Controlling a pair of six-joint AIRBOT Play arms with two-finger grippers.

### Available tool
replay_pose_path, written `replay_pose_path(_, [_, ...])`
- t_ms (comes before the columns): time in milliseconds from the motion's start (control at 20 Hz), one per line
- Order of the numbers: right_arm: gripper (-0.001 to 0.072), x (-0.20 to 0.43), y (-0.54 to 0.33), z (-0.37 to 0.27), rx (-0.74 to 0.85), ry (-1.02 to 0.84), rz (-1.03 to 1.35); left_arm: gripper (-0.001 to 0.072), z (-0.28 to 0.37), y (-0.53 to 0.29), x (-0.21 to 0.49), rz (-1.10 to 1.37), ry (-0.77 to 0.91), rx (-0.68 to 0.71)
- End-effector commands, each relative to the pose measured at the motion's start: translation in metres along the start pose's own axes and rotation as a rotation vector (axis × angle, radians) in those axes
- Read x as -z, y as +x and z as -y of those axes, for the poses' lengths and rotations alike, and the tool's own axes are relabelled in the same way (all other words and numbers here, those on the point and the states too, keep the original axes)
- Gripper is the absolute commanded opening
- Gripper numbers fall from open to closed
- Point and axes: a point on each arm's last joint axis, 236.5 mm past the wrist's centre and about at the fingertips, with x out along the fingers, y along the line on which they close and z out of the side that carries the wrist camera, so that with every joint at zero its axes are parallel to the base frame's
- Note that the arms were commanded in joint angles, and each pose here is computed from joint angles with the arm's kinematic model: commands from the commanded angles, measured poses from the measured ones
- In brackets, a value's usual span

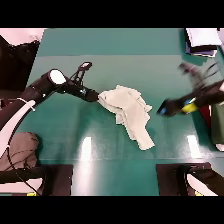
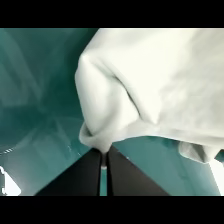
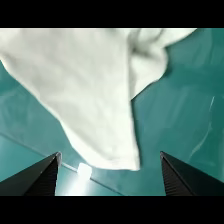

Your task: Fold the shirts.

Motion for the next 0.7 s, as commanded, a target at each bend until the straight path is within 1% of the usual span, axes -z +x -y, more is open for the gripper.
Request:
replay_pose_path(0, [0.0693, 0.053, 0.08, -0.007, 0.006, -0.041, -0.103, 0.0029, 0.002, -0.013, -0.005, -0.005, 0.047, -0.019])
replay_pose_path(250, [0.0693, 0.082, 0.138, -0.02, 0.035, -0.078, -0.216, 0.0029, 0.005, -0.014, 0.003, -0.039, 0.043, -0.008])
replay_pose_path(300, [0.0672, 0.082, 0.145, -0.024, 0.039, -0.095, -0.229, 0.0029, 0.005, -0.014, 0.004, -0.044, 0.035, -0.007])
replay_pose_path(350, [0.0577, 0.08, 0.151, -0.027, 0.043, -0.11, -0.238, 0.0029, 0.005, -0.014, 0.005, -0.05, 0.025, -0.006])
replay_pose_path(400, [0.0421, 0.078, 0.155, -0.031, 0.046, -0.121, -0.247, 0.0029, 0.006, -0.014, 0.007, -0.055, 0.02, -0.004])
replay_pose_path(450, [0.0185, 0.075, 0.156, -0.03, 0.062, -0.142, -0.255, 0.0029, 0.006, -0.016, 0.008, -0.059, 0.026, -0.008])
replay_pose_path(500, [0.0017, 0.072, 0.153, -0.027, 0.082, -0.161, -0.26, 0.0028, 0.004, -0.019, 0.007, -0.056, 0.029, -0.025])
replay_pose_path(550, [0.0016, 0.068, 0.147, -0.025, 0.1, -0.183, -0.249, 0.0028, 0.0, -0.028, 0.005, -0.043, 0.04, -0.057])
replay_pose_path(650, [0.0015, 0.051, 0.121, -0.024, 0.128, -0.203, -0.171, 0.0028, -0.01, -0.059, -0.007, 0.003, 0.104, -0.164])
